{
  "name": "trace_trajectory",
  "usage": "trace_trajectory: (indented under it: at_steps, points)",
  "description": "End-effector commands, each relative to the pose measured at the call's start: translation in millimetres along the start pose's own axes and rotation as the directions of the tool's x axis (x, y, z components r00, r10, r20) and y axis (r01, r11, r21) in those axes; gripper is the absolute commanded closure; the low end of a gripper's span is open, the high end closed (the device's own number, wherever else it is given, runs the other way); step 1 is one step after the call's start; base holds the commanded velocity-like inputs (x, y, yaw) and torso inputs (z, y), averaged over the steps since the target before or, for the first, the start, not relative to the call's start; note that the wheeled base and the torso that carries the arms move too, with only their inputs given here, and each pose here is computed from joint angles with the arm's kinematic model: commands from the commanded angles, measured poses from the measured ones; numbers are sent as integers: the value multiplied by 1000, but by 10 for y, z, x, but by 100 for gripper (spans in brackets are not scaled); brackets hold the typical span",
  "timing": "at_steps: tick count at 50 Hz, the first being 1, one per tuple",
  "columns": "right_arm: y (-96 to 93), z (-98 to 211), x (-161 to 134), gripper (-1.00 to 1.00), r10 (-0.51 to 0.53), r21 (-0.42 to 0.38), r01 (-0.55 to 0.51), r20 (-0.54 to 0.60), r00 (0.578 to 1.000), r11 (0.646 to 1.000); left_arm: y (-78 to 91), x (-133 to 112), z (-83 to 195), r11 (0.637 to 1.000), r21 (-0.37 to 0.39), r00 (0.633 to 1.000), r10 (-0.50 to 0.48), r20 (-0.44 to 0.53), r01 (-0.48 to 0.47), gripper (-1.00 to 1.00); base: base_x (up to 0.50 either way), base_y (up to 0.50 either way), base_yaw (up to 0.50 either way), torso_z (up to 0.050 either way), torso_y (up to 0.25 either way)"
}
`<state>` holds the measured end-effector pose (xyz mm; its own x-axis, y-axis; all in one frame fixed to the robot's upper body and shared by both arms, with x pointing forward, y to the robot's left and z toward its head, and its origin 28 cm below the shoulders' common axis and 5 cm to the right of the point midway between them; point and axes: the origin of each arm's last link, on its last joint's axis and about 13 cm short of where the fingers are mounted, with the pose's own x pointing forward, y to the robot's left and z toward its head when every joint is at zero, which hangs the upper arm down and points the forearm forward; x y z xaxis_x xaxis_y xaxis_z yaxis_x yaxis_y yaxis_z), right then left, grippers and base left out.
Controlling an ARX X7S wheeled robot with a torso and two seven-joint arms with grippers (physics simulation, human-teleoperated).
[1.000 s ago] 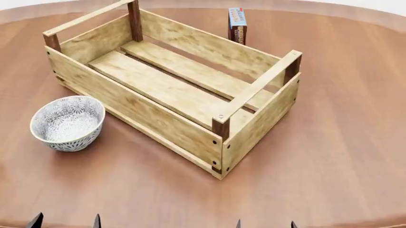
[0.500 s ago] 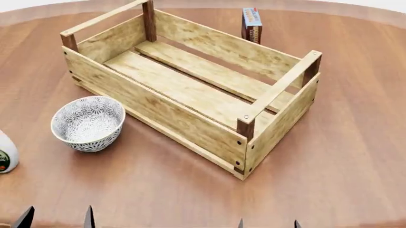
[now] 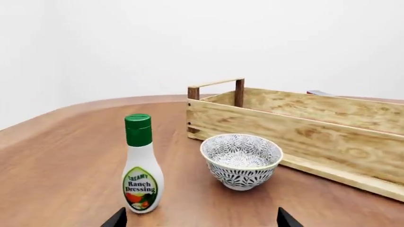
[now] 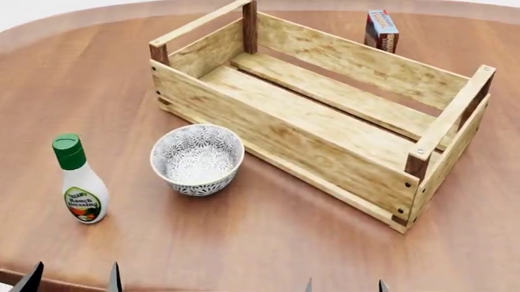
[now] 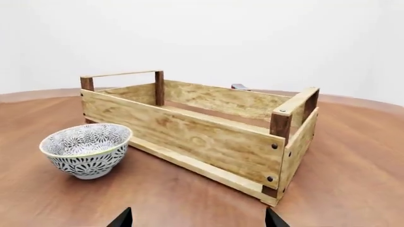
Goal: Pick up the salad dressing and put it in the tray.
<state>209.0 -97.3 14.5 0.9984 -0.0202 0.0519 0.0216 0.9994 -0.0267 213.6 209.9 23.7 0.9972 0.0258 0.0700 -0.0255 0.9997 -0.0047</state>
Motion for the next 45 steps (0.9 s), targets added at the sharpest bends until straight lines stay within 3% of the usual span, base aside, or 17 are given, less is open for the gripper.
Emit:
trace_trajectory:
  at_steps: [1,10,16,19,31,45]
  points:
    - [10,-23,-4,-100,13,11,-12,-34,999,1000,3,-3,-17,1000,4,1000,3,0,-3,-100,0,500,0,0,0]
    - [15,38,-14,-100,32,7,-32,-41,999,999,6,-12,-18,1000,4,1000,9,-2,-9,-100,10,0,0,0,0]
    - [4,37,-28,-100,22,-8,-22,-4,1000,1000,10,-15,4,1000,6,1000,11,3,-11,-100,473,0,0,0,0]
    - [-40,221,-4,-100,34,28,-34,6,999,999,20,-11,126,1000,2,1000,13,24,-13,-100,500,0,0,0,0]
    - [-186,813,-47,-100,-36,17,33,195,980,999,57,-92,687,1000,-12,988,-2,157,4,-100,500,0,0,0,0]
    - [-233,960,-45,-100,-57,8,57,237,970,998,77,-76,773,1000,-19,988,21,155,-18,-100,500,0,0,0,0]
